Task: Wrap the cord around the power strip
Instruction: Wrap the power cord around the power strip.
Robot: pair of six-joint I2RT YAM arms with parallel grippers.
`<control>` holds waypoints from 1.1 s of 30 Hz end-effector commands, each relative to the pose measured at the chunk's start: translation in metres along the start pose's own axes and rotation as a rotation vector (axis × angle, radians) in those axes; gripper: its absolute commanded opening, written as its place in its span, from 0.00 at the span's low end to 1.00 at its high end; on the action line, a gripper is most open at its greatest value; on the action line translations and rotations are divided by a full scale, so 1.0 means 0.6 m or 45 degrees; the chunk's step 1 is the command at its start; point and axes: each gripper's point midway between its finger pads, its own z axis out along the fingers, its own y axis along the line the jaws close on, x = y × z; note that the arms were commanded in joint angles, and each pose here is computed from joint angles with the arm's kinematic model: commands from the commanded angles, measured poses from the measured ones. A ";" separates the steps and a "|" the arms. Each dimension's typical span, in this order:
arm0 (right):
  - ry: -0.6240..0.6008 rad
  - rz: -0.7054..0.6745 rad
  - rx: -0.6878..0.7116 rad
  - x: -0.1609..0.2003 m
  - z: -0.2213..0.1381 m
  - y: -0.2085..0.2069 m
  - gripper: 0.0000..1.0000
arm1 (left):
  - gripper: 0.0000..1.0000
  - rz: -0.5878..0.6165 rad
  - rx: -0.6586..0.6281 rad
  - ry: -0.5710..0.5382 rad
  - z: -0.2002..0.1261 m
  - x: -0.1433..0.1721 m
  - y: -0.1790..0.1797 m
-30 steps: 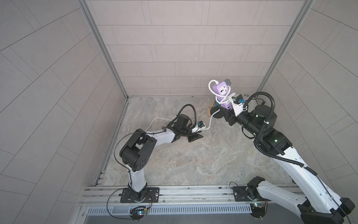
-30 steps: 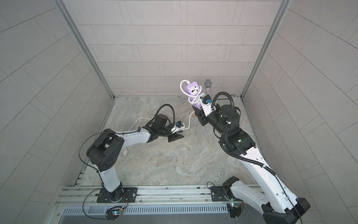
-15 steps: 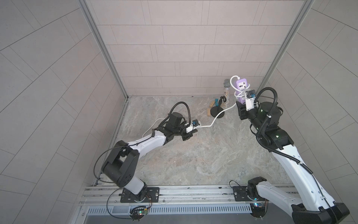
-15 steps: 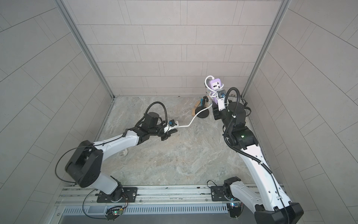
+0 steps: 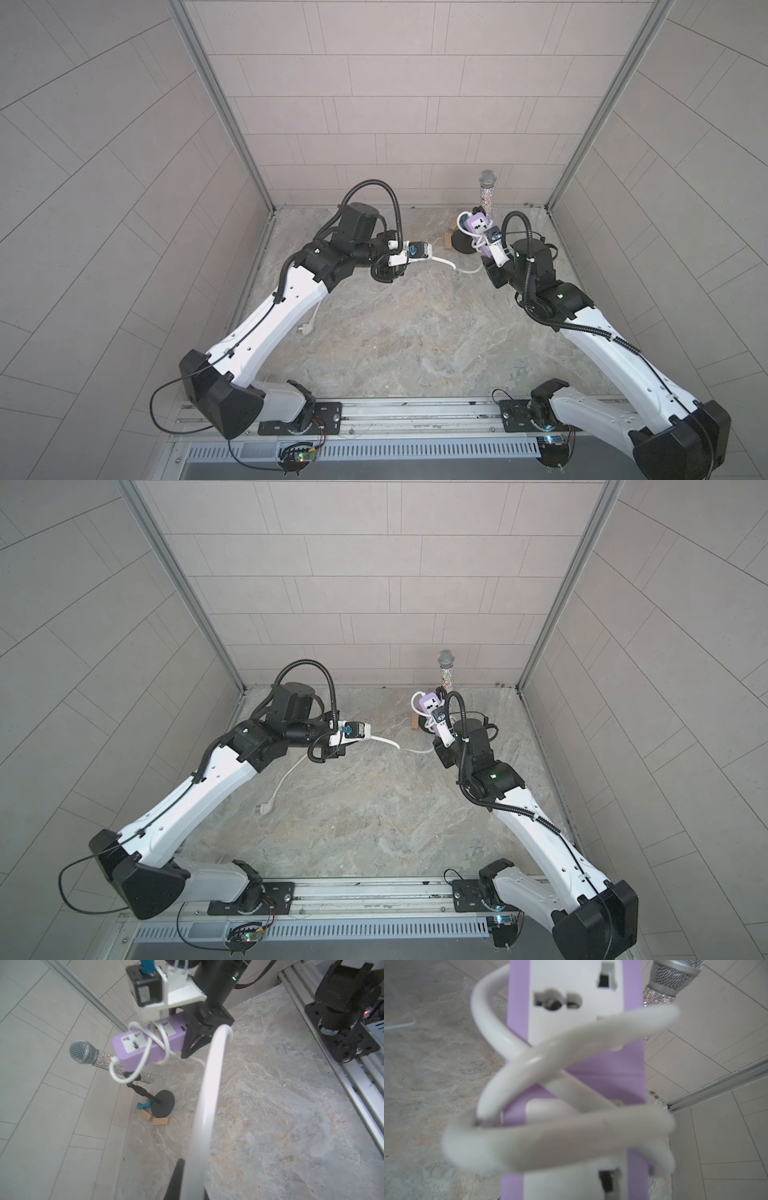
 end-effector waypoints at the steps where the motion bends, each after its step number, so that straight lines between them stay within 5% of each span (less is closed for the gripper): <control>1: -0.140 -0.037 -0.055 -0.024 -0.021 0.015 0.00 | 0.00 0.123 0.018 0.071 -0.002 0.000 0.018; 16: -0.298 -0.416 -0.425 0.007 -0.055 0.188 0.00 | 0.00 0.208 -0.079 -0.022 0.015 -0.062 0.112; 33: -0.575 -0.651 -0.627 -0.005 -0.107 0.311 0.00 | 0.00 0.119 -0.130 0.105 0.113 0.027 0.169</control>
